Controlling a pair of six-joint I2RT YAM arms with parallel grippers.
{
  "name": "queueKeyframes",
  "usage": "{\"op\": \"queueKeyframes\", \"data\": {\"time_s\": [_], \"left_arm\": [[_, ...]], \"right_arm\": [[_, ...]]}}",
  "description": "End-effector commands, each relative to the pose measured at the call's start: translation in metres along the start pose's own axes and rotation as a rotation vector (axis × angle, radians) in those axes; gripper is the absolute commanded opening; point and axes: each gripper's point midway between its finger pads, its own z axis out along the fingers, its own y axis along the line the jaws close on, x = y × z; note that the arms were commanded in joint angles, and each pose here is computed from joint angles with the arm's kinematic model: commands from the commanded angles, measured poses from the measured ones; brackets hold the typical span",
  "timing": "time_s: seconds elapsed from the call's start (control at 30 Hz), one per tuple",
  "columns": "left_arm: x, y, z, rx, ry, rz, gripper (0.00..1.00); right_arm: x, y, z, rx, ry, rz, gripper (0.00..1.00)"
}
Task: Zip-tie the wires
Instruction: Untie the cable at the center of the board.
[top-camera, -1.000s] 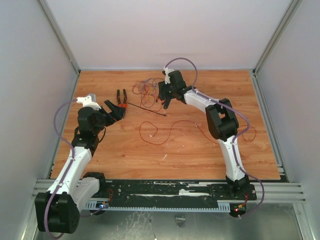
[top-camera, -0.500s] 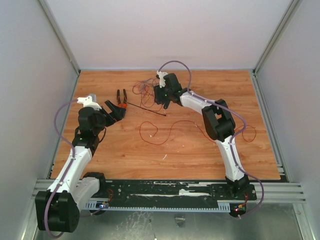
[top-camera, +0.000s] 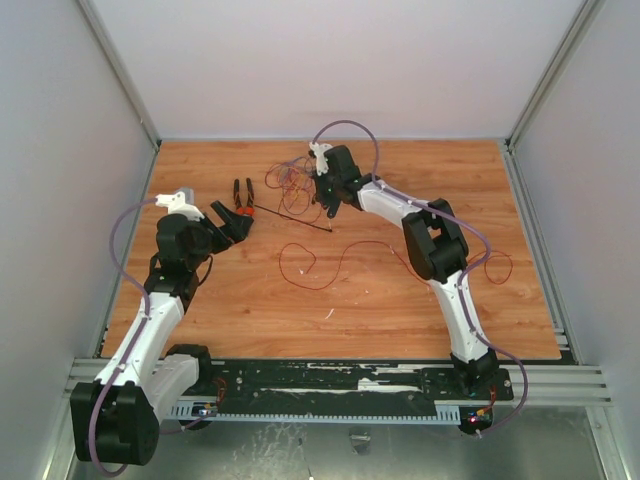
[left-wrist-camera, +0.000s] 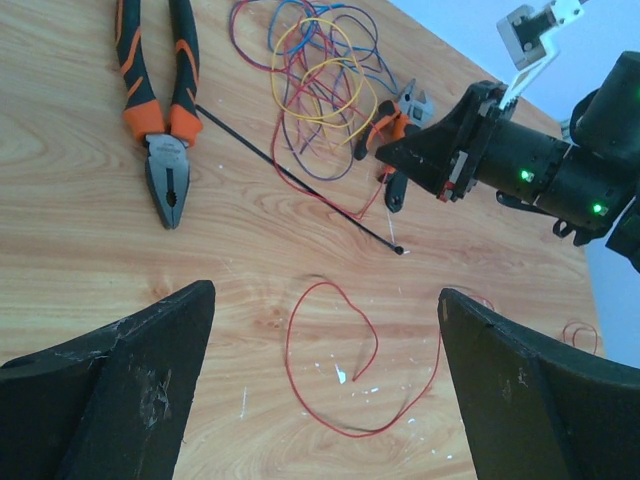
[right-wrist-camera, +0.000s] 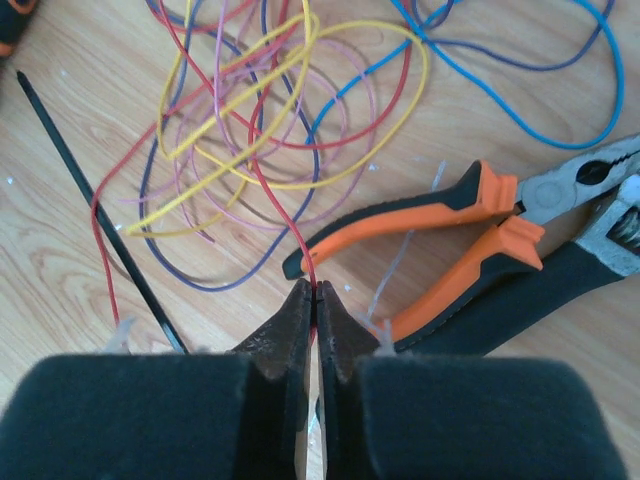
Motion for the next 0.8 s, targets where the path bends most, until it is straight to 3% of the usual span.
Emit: {"op": "queueKeyframes", "data": {"time_s": [0.0, 0.17, 0.47, 0.6, 0.77], "left_arm": [[-0.016, -0.016, -0.005, 0.063, -0.041, 0.019, 0.98], [-0.03, -0.031, -0.012, 0.098, -0.056, 0.037, 0.98], [-0.059, -0.068, -0.019, 0.213, -0.092, 0.058, 0.98], [-0.074, -0.08, -0.009, 0.266, -0.123, 0.102, 0.98], [-0.082, -0.085, 0.019, 0.304, -0.143, 0.147, 0.98]], "right_arm": [[-0.039, 0.009, -0.017, 0.013, -0.065, -0.044, 0.0], [-0.107, 0.019, -0.068, 0.034, -0.197, -0.072, 0.0], [-0.274, 0.046, -0.24, 0.075, -0.635, -0.152, 0.0], [-0.312, 0.058, -0.305, 0.071, -0.786, -0.166, 0.0], [-0.327, 0.072, -0.361, 0.037, -0.882, -0.165, 0.0]]}}
